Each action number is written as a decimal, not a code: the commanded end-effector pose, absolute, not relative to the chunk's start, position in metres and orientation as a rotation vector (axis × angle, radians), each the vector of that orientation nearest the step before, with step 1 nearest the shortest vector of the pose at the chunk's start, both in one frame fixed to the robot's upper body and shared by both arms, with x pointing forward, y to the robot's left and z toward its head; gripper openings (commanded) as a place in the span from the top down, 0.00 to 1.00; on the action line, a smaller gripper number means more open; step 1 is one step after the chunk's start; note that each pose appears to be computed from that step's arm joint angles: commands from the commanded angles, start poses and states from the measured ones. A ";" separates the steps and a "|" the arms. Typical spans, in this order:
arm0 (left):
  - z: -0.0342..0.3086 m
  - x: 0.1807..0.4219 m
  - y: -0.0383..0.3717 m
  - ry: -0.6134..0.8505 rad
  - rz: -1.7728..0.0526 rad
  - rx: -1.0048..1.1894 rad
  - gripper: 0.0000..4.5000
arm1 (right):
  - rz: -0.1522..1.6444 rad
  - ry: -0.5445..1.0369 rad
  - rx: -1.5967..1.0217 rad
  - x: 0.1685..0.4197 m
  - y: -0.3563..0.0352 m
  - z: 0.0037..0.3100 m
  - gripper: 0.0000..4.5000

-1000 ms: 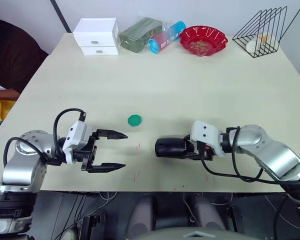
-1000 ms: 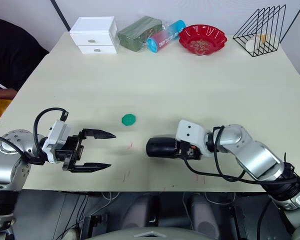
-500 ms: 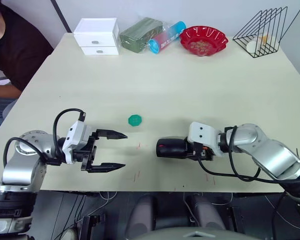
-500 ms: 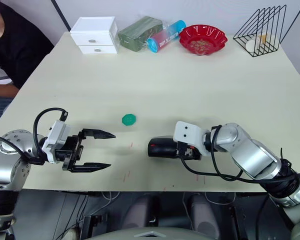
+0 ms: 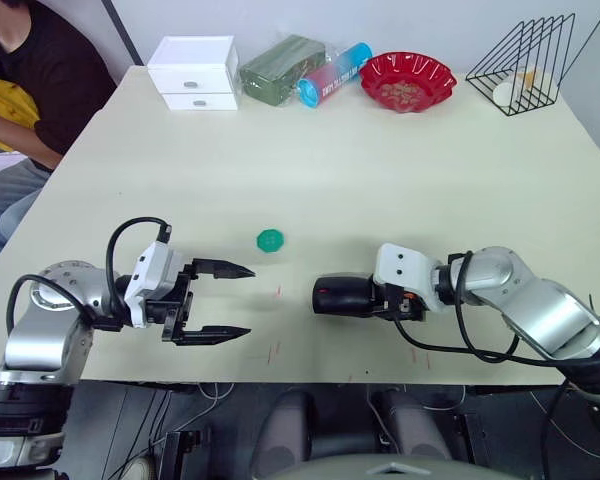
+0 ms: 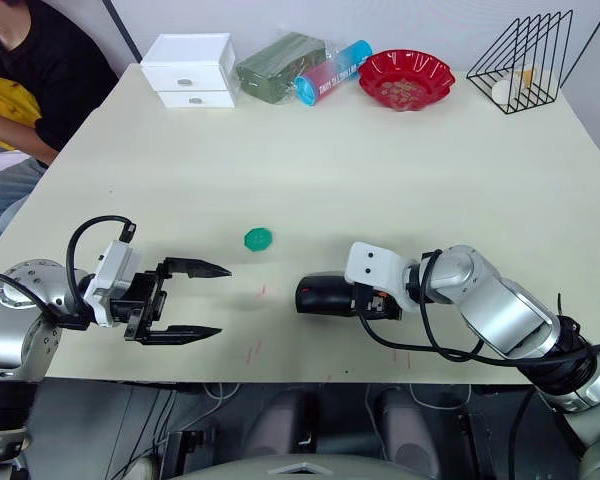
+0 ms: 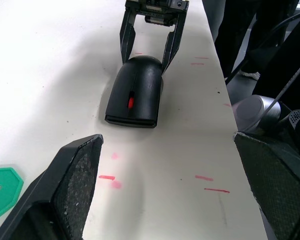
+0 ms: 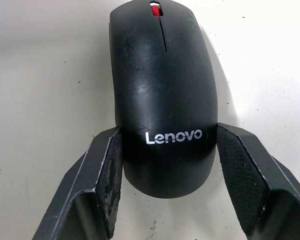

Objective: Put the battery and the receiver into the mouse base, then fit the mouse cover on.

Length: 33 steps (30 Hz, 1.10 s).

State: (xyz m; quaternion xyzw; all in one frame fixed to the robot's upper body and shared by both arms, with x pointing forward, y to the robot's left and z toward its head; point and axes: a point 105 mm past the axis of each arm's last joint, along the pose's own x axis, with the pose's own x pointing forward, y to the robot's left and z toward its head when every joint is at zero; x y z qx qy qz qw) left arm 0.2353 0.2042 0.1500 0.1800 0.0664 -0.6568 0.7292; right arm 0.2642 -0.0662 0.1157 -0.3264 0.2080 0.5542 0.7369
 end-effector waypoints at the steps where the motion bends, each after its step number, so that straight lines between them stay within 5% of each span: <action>1: 0.156 0.233 0.206 0.133 -1.461 0.421 0.00 | 1.221 0.463 -0.756 0.262 -0.067 0.119 0.44; 33: 0.153 0.233 0.206 0.137 -1.456 0.418 0.00 | 1.220 0.528 -0.818 0.263 -0.059 0.119 0.44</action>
